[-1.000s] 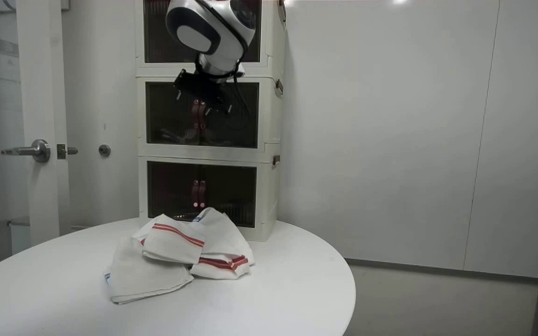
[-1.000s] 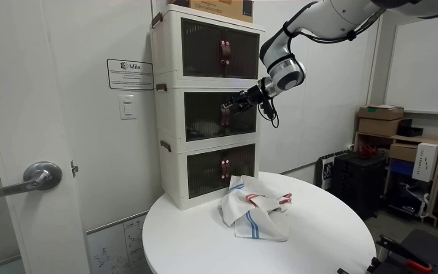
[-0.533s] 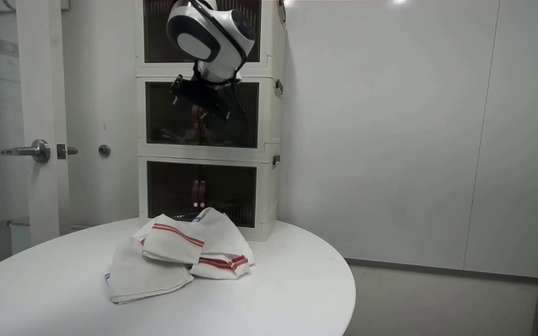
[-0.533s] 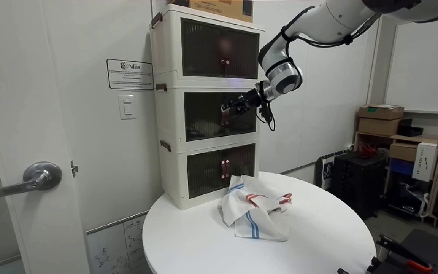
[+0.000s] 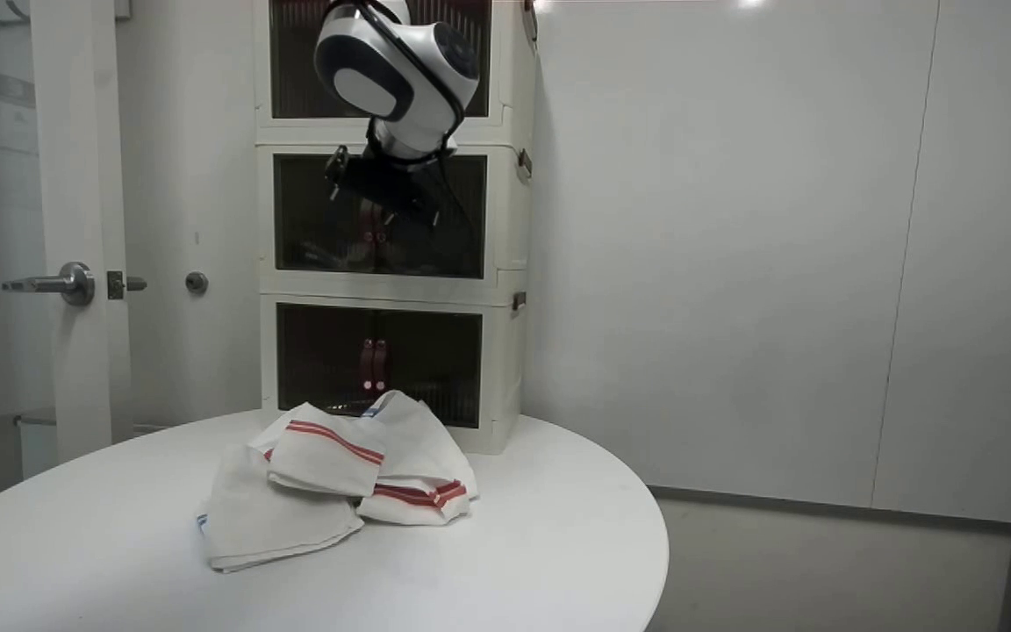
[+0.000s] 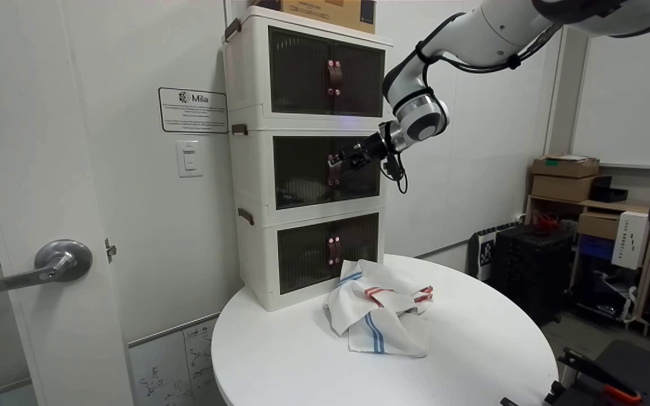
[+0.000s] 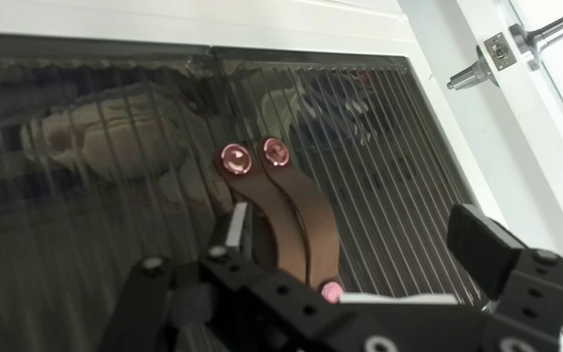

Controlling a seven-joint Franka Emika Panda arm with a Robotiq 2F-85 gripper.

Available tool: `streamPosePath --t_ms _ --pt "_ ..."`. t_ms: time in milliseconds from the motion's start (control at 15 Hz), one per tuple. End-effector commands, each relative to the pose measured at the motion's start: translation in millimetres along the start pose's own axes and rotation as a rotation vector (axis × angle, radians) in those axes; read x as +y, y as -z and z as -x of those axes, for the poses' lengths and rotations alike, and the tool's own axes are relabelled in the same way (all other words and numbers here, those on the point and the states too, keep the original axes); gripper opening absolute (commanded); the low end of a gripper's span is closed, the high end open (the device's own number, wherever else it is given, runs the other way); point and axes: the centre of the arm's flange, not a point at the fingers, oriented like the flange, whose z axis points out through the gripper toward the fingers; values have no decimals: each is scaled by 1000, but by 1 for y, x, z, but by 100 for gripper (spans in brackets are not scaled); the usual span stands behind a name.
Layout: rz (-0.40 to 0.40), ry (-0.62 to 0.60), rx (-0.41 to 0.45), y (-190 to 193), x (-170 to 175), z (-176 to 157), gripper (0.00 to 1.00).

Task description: Open the doors of the second shelf of the cabinet

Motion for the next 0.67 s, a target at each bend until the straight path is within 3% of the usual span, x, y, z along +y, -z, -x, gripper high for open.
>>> streamPosePath --t_ms 0,400,467,600 --pt "33 24 56 -6 7 -4 100" --pt "4 7 95 -8 6 -4 100" --pt "-3 1 103 -8 5 -5 75" --pt "-4 -8 110 -6 6 -5 66"
